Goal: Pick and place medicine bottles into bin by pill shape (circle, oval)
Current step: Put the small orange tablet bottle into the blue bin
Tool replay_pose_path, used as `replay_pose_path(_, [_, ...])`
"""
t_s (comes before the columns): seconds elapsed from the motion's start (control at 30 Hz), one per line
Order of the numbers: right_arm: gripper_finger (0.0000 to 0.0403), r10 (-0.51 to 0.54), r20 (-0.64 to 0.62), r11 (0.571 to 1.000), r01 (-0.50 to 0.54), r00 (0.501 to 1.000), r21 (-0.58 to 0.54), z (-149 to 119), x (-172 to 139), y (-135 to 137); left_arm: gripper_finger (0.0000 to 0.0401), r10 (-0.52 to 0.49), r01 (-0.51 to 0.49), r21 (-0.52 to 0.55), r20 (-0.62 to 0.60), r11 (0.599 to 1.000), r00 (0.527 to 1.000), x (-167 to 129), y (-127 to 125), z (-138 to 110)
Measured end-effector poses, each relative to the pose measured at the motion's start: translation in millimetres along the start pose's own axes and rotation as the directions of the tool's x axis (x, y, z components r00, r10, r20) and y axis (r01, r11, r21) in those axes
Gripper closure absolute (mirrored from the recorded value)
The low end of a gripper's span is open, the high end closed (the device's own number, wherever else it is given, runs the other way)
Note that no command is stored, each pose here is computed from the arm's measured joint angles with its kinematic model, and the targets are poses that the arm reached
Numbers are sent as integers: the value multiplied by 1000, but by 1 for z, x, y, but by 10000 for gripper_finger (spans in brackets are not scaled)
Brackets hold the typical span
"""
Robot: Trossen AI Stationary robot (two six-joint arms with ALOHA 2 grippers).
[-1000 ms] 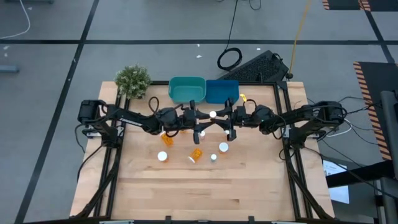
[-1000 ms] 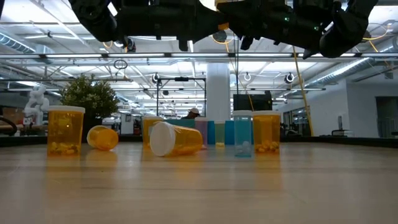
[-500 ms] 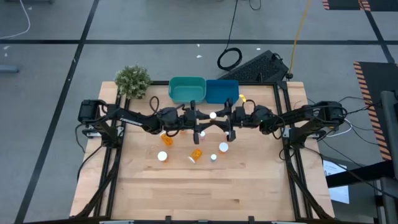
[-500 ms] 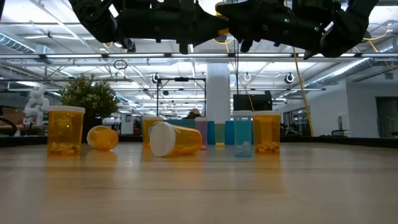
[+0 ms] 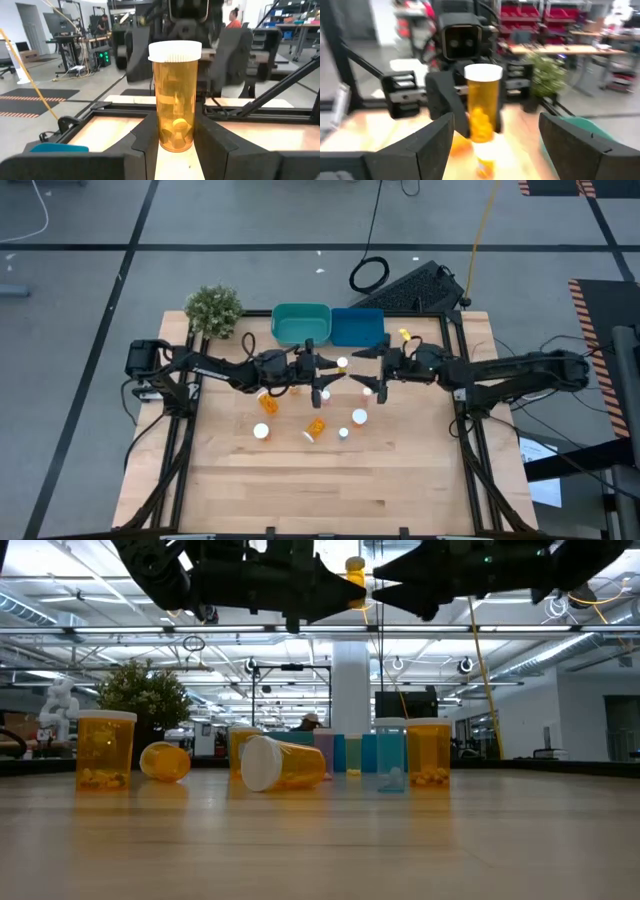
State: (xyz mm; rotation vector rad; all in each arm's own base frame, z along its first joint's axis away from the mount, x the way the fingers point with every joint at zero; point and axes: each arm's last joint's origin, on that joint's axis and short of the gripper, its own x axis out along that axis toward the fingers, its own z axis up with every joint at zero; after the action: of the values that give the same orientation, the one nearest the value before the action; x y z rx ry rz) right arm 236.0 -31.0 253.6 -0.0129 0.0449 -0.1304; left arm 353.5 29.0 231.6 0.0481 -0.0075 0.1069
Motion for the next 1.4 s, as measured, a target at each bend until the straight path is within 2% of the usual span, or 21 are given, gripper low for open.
replay_pose_path(0.23, [130,-26,-223,1000,23,974,-14,51,-8,-3,290,18,-18,1,-25,1000,1000,0,6,-3])
replay_pose_path(0.3, [130,-23,-251,1000,20,968,-16,62,-4,-2,290,19,-19,0,-32,1000,999,0,7,-3])
replay_pose_path(0.47, [130,-19,-325,1000,14,946,-17,75,12,-2,290,18,-18,4,-50,1000,999,0,7,-5])
replay_pose_path(0.6, [129,-13,-374,1000,2,927,-31,76,29,-2,290,18,-18,9,-59,1000,998,0,7,-6])
replay_pose_path(0.73, [130,39,-398,999,-48,916,-12,76,42,0,290,18,-18,11,-65,1000,998,0,7,-6])
replay_pose_path(0.93, [147,38,-439,999,-49,898,-12,70,53,0,290,18,-17,11,-80,1000,997,0,7,-8])
replay_pose_path(1.4, [257,34,-438,999,-41,898,-6,70,54,-1,290,34,-33,21,-91,999,995,0,7,-9])
